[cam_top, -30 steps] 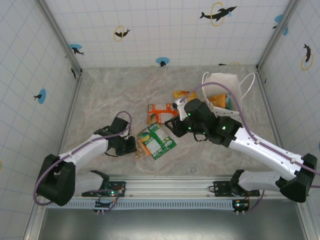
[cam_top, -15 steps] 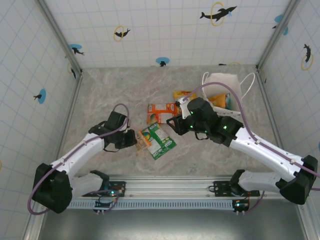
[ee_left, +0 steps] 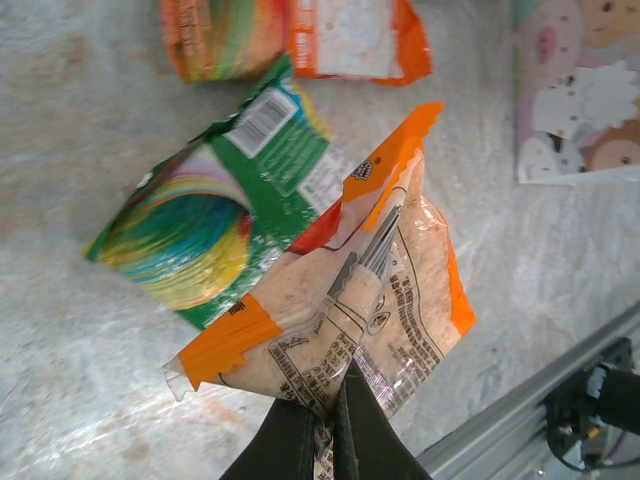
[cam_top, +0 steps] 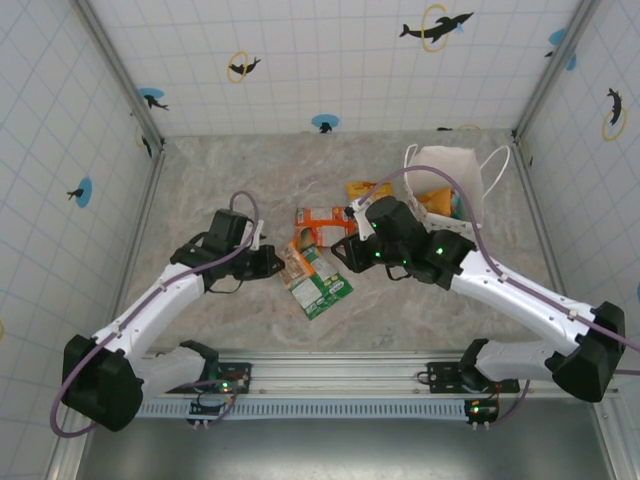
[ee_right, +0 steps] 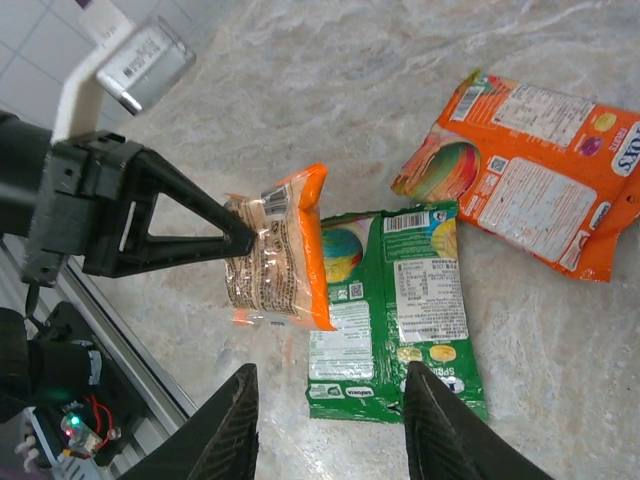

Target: Place the snacks into the paper bag

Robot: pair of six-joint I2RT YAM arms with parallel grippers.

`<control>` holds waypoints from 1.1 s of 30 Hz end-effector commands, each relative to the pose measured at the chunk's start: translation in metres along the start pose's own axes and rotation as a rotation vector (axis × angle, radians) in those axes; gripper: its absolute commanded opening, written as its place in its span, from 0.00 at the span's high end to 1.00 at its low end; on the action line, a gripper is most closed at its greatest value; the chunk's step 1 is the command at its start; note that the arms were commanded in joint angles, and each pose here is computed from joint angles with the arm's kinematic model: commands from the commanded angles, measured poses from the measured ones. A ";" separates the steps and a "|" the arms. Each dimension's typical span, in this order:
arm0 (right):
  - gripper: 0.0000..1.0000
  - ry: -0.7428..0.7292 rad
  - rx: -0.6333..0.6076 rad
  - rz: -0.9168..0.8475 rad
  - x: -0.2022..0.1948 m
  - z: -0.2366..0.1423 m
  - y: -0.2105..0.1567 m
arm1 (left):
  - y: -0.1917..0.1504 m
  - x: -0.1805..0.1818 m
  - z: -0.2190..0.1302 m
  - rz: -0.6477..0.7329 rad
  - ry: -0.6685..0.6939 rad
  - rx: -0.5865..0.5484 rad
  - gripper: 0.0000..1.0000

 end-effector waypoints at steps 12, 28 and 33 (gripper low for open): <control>0.56 0.159 0.064 0.058 0.017 0.026 0.017 | 0.021 -0.064 -0.016 0.341 -0.384 -0.066 1.00; 0.91 0.178 0.020 0.074 0.014 0.019 0.023 | 0.026 -0.072 -0.017 0.381 -0.397 -0.112 0.96; 0.95 0.158 -0.035 0.075 0.014 0.007 0.028 | 0.029 -0.072 -0.018 0.378 -0.383 -0.139 0.72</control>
Point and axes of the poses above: each hand's point on the last joint's axis, 136 mm out from that joint toward the fingers, its own z axis out along the fingers, its own x axis along the line the jaws close on, y = z × x, the point moved 9 cm from there along -z, back along the fingers, and after that the axes turned 3 degrees about z, right-handed, at the moved point
